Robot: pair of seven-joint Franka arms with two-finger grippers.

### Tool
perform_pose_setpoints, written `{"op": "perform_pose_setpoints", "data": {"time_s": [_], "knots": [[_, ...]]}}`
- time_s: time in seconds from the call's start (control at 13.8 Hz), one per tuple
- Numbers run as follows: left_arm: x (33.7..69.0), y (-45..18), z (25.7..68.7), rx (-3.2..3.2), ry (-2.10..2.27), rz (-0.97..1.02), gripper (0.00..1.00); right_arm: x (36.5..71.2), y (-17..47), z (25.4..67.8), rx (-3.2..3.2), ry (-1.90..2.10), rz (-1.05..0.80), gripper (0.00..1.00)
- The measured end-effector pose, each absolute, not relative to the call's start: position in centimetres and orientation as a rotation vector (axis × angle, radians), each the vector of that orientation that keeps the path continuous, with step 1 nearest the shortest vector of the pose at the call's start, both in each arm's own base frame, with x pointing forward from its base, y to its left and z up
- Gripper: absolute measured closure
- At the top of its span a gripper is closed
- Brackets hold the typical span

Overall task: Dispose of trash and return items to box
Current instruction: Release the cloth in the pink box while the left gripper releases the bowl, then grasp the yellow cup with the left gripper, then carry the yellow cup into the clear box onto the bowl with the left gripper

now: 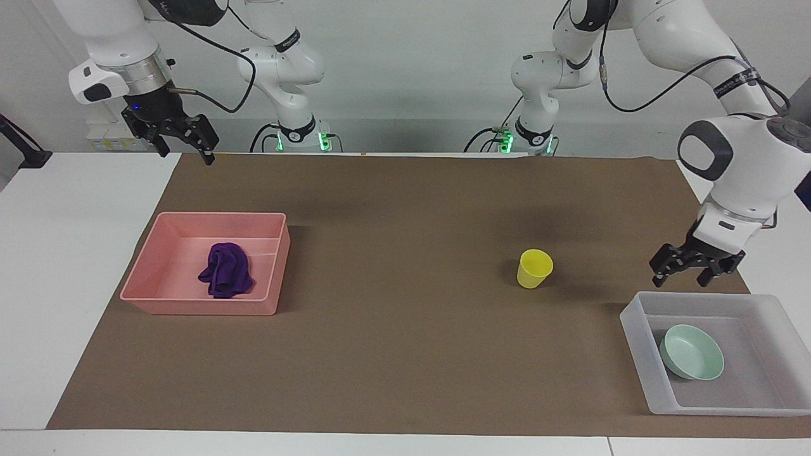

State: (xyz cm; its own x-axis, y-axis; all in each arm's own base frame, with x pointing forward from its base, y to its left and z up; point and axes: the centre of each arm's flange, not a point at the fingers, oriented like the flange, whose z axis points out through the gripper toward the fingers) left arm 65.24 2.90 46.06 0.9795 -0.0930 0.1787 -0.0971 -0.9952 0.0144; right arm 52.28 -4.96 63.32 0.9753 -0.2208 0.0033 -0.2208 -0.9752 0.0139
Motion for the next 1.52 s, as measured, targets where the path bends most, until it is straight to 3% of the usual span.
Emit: {"op": "perform_pose_setpoints", "data": {"time_s": [0.51, 0.87, 1.01, 1.3, 1.52], "knots": [[60.0, -9.2, 40.1, 3.079, -0.213, 0.173, 0.00, 52.3, -5.1, 63.3, 3.109, -0.307, 0.001, 0.00], [57.1, -12.2, 36.8, 3.072, -0.226, 0.196, 0.00, 52.3, -5.1, 63.3, 3.109, -0.306, 0.001, 0.00], [56.4, -12.7, 35.6, 3.071, -0.219, 0.204, 0.19, 52.3, -5.0, 63.3, 3.109, -0.304, 0.001, 0.00], [55.7, -13.3, 34.6, 3.068, -0.224, 0.226, 0.70, 52.3, -5.0, 63.2, 3.109, -0.304, 0.000, 0.00], [56.5, -12.5, 36.5, 3.063, -0.201, 0.269, 0.96, 52.3, -5.0, 63.2, 3.109, -0.304, -0.001, 0.00]]}}
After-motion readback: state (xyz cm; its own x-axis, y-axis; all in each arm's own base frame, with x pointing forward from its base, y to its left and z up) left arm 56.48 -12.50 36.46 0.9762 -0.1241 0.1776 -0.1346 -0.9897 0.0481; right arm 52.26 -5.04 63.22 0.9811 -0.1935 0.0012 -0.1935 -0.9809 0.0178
